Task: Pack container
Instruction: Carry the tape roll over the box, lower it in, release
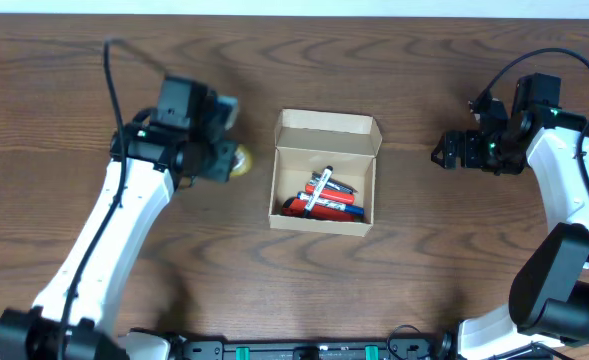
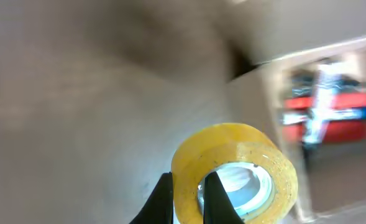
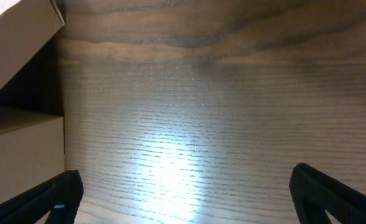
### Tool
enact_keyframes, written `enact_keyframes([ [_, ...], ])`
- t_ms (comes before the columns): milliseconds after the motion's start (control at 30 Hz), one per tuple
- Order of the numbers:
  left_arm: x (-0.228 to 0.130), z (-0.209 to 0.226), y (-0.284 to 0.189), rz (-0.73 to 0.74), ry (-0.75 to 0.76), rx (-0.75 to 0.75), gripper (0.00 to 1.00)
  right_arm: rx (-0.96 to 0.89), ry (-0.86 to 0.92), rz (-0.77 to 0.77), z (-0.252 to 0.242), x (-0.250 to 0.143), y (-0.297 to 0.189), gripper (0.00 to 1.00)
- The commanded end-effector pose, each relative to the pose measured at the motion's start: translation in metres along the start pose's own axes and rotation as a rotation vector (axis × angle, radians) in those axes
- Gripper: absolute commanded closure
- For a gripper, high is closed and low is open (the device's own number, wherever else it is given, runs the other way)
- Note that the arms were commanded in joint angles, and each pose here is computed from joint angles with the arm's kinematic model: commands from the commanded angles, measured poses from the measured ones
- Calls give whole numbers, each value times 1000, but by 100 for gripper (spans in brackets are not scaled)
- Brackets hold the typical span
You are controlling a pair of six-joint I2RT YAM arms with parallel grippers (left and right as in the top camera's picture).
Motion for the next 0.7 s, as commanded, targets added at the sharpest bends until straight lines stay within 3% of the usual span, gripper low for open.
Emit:
enact_keyframes([
  [0, 13, -37, -9, -33, 479, -74, 94, 8, -23, 0, 4, 0, 1, 1],
  [100, 8, -71, -5, -34, 843, -141, 94, 8, -23, 0, 4, 0, 1, 1],
  [233, 4, -98, 3, -30, 1065, -182, 94, 1, -23, 2, 2, 0, 1, 1],
  [400, 14, -103, 18, -29, 1132, -121, 94, 1, -22, 1, 2, 0, 1, 1],
  [667, 15, -104, 63, 22, 1136, -149, 94, 2, -21, 1, 2, 0, 1, 1],
])
Point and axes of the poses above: each gripper's point midway between its finger pads, its own y axis out along the fingers, its own z axis along the line the jaws close on, x = y × z, the point moved 2 cm from there along -y, back along the fingers, and after that the axes turned 4 degrees about y, right-handed, at the moved point
